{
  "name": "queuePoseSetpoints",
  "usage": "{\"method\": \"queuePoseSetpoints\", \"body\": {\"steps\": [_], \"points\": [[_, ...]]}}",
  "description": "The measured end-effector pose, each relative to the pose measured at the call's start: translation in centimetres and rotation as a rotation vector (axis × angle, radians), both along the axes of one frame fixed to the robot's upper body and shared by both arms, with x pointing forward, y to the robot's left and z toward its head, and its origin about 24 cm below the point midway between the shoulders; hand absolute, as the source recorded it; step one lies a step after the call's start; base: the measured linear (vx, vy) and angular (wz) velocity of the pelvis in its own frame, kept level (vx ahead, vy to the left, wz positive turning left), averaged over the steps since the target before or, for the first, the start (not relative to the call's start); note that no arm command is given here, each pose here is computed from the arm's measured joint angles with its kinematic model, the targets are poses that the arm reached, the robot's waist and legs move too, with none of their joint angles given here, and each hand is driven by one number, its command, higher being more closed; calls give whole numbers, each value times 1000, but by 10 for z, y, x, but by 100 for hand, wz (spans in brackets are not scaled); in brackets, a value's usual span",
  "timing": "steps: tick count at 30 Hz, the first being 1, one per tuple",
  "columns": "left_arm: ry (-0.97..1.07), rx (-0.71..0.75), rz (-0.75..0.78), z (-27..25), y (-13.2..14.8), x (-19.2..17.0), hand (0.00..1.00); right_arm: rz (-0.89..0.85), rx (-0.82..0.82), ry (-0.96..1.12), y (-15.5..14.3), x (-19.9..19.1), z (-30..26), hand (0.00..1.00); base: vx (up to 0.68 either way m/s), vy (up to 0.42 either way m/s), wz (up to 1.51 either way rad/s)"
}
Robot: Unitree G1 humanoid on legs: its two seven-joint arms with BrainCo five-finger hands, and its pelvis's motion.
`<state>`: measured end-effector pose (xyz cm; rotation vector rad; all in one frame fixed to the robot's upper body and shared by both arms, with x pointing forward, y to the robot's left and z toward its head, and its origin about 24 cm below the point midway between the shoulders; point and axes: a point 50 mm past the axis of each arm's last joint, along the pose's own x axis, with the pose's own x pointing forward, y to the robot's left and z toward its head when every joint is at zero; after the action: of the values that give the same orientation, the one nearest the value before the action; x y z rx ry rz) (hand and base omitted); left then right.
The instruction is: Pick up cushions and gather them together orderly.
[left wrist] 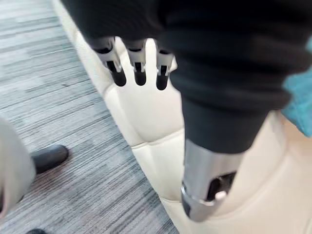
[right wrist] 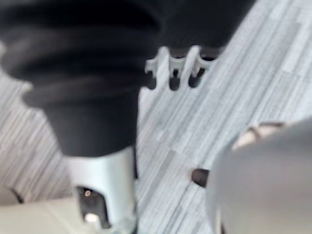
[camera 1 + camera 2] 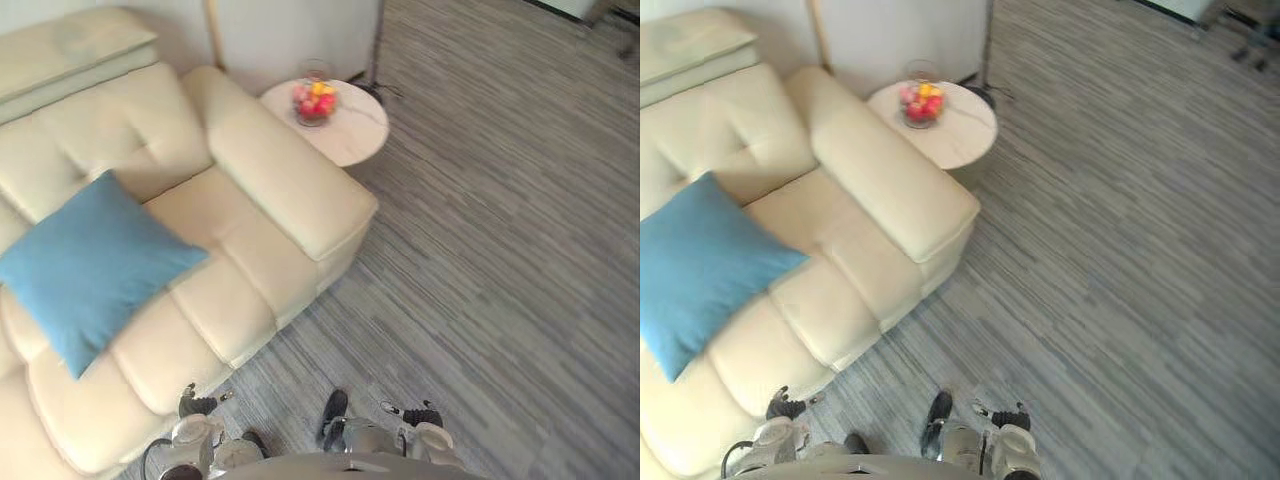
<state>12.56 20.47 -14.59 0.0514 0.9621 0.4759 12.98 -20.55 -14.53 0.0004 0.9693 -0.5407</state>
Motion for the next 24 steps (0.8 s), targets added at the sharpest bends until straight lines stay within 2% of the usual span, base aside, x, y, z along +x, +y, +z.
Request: {"method": "queuePoseSetpoints", "body": {"steps": [3,7,13,18,24], "points": [[-3,-4,-30,0,-5,3,0,9,-41,3,-15,2,3,0,47,-179,-105],[35,-19,-21,-5,-8,-9,0,2,-22,5,-10,3,1,0,99,-133,-136],[-67,-46,14,3,-17,3,0,9,-28,6,-12,3,2,0,120,40,-154],[-84,-72,44,4,-25,4,0,-2,-38,-17,-12,6,5,0,212,196,-161],[-68,-54,20,3,-19,-1,0,-89,-33,18,-11,-19,-1,0,306,312,-116]]}}
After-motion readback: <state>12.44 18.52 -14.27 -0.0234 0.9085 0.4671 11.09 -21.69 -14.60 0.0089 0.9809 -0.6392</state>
